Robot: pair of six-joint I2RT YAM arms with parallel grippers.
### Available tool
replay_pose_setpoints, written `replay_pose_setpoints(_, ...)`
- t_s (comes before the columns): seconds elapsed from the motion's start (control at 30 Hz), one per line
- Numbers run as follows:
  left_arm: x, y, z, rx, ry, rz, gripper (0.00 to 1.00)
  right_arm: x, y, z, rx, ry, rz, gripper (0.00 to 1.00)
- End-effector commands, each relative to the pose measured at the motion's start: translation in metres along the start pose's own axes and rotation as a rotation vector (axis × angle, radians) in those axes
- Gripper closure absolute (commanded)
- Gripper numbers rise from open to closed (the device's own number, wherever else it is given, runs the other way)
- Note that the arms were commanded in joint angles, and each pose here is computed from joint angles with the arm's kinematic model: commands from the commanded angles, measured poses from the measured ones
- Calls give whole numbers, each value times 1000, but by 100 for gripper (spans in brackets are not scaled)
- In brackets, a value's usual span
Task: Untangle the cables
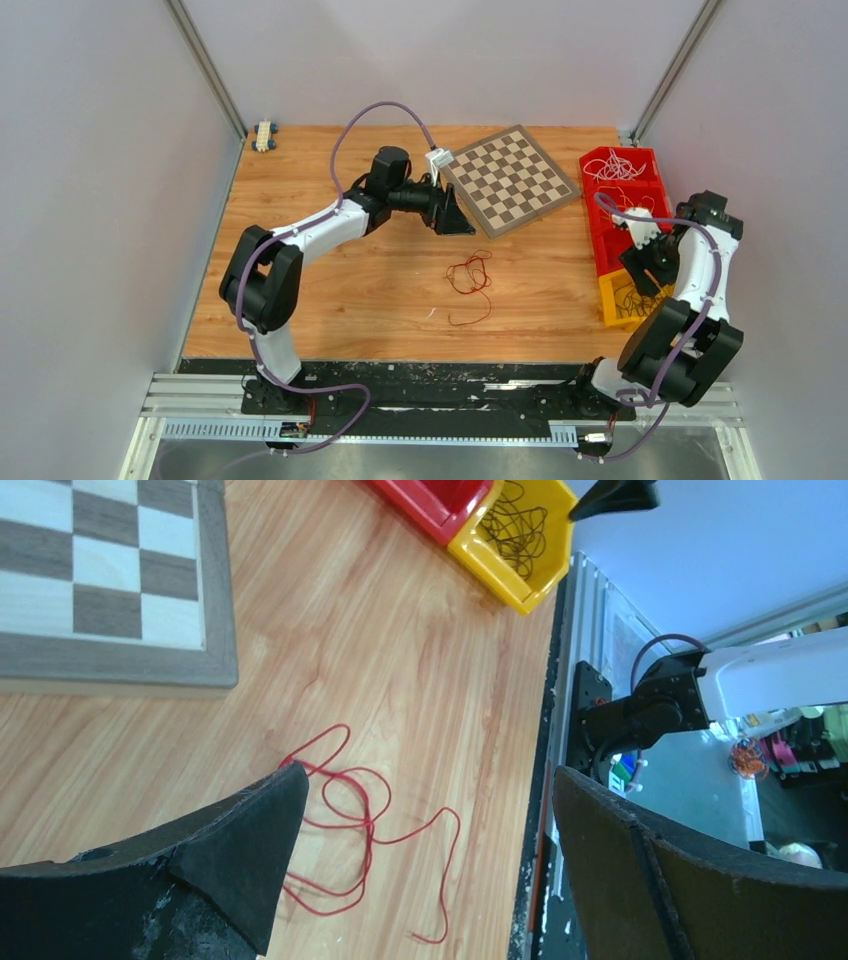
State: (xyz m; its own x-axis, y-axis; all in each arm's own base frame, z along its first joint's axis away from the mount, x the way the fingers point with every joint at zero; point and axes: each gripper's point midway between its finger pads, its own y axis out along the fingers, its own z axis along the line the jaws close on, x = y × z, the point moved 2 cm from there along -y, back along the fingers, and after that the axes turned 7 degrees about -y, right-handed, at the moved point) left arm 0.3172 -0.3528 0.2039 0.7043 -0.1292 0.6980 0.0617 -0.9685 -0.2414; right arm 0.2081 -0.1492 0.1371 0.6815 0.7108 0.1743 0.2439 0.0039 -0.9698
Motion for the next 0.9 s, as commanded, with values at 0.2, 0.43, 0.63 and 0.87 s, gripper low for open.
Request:
replay_pose_setpoints(0.2, 2, -49, 7, 178, 22, -88, 0, 140, -80, 42, 236, 150, -500, 28)
replay_pose_setpoints(0.43, -62, -56, 13, 165, -105, 8, 1, 219, -42, 106, 445, 77, -560, 25)
replay_pose_setpoints(0.63, -92, -35, 41, 131, -279, 55, 9, 239, 8, 172, 655, 94, -461, 28)
replay_pose_setpoints(0.87, -103, -1, 67, 125, -353, 86, 18, 247, 60, 219, 698, 60, -349, 30)
